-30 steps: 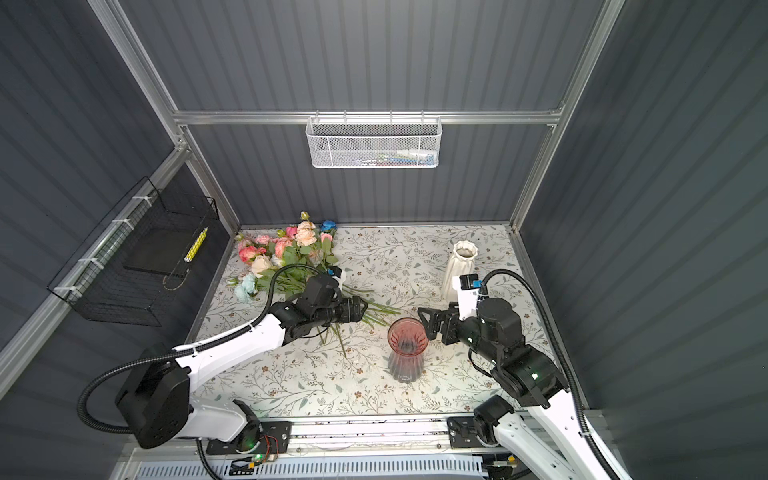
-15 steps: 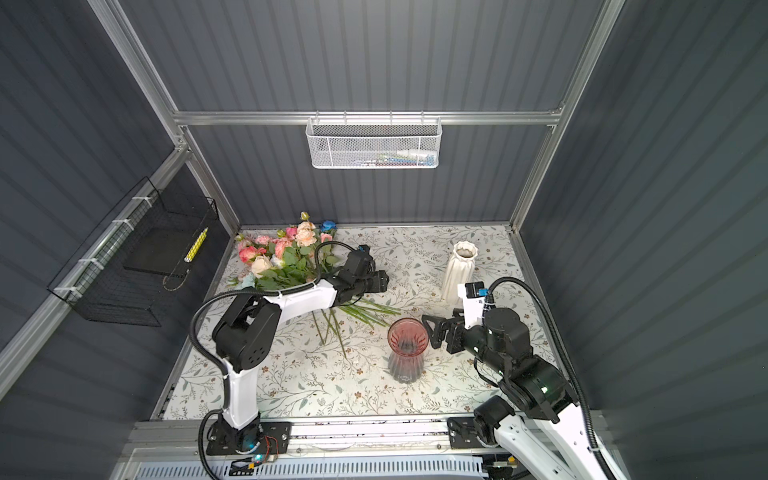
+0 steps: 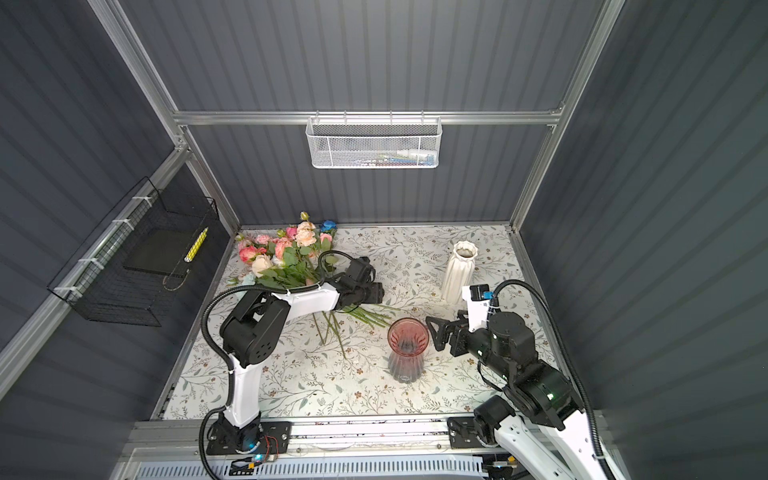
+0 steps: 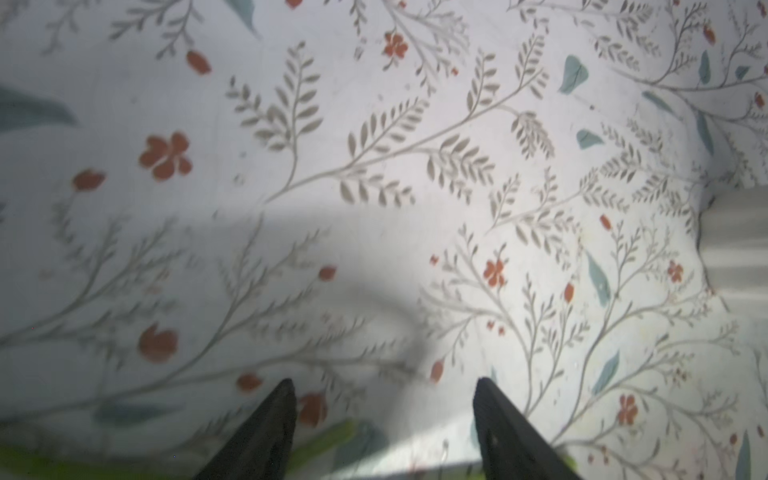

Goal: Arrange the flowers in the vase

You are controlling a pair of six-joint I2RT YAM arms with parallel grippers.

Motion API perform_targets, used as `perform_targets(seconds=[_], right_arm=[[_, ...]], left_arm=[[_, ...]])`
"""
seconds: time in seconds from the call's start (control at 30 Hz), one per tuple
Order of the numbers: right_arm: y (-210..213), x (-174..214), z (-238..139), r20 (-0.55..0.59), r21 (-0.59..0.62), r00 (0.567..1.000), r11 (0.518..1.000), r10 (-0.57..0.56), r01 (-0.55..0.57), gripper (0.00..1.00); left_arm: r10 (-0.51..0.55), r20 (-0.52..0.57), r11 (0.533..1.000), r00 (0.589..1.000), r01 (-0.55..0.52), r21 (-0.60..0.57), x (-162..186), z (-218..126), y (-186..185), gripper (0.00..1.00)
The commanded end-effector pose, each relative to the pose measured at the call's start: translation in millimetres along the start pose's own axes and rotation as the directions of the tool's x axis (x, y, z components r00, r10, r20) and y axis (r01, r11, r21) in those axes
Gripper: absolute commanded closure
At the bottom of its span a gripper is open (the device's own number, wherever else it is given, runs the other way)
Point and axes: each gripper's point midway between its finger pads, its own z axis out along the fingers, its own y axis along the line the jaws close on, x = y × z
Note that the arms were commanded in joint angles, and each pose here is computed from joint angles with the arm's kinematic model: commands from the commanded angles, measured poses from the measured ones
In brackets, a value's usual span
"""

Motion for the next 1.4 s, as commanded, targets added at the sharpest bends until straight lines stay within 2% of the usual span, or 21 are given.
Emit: perform_targets(seconds=[0.0,0.3,0.47,0.53,0.63,0.73,0.87,0.97,1.07,1.1,1.27,1.37], right_arm=[[3.9,-11.7,-6.9,0.033,-0.003,0.999,1.0,-0.022,0.022,0.01],[10.1,-16.4,-3.9,0.028,-0.027,0.999,0.999,-0.019,0.02,0.01],[16.3,-13.6,-6.4,-0.001,-0.057,1.0,0.998,-0.015,0.015,0.01],[18.3,-11.6,-8.4,-0.01,-0.069,1.0,0.998,-0.011,0.011,0.01],[20.6,-8.4,-10.7,-0.022,-0.084,1.0,0.996,-0.005,0.003,0.01],[23.9,-1.3,-10.3,-0.05,-0.11,0.999,0.994,-0.001,-0.005,0.01],[32.4,12.1,-9.8,-0.107,-0.168,0.994,0.986,0.005,-0.023,0.01],[36.9,24.7,-8.9,-0.157,-0.202,0.988,0.978,0.017,-0.048,0.01],[35.6,36.5,-1.7,-0.198,-0.203,0.98,0.977,0.019,-0.06,0.01],[42.4,42.7,-0.7,-0.229,-0.241,0.973,0.968,0.01,-0.067,0.01],[36.0,51.8,12.8,-0.23,-0.195,0.972,0.981,-0.051,0.005,0.01],[33.2,52.0,21.6,-0.224,-0.161,0.973,0.987,-0.052,0.015,0.01]], left_arm=[[0.006,-0.142,0.995,0.99,-0.02,-0.096,59.9,-13.8,34.4,0.31],[-0.009,-0.215,0.98,0.977,-0.034,-0.198,131.9,-59.2,87.4,0.35],[-0.05,-0.216,0.962,0.975,-0.011,-0.273,142.6,-89.5,121.1,0.37],[-0.093,-0.209,0.965,0.974,0.036,-0.259,144.4,-97.5,124.4,0.38],[-0.109,-0.195,0.959,0.975,0.051,-0.28,139.3,-110.3,125.3,0.38],[-0.132,-0.134,0.976,0.982,0.105,-0.192,119.9,-122.9,103.3,0.31],[-0.116,-0.017,0.993,0.993,0.115,-0.02,79.3,-154.3,53.6,0.22],[-0.118,0.071,0.986,0.991,0.108,0.127,51.3,-185.9,16.0,0.16],[-0.13,0.135,0.97,0.982,0.097,0.224,31.9,-213.7,-4.2,0.12],[-0.131,0.15,0.966,0.98,0.092,0.241,27.2,-221.3,-7.8,0.01],[-0.128,0.194,0.962,0.973,0.074,0.262,21.3,-243.0,-9.9,0.0],[-0.139,0.22,0.961,0.966,0.077,0.267,22.6,-250.9,-6.2,0.0]])
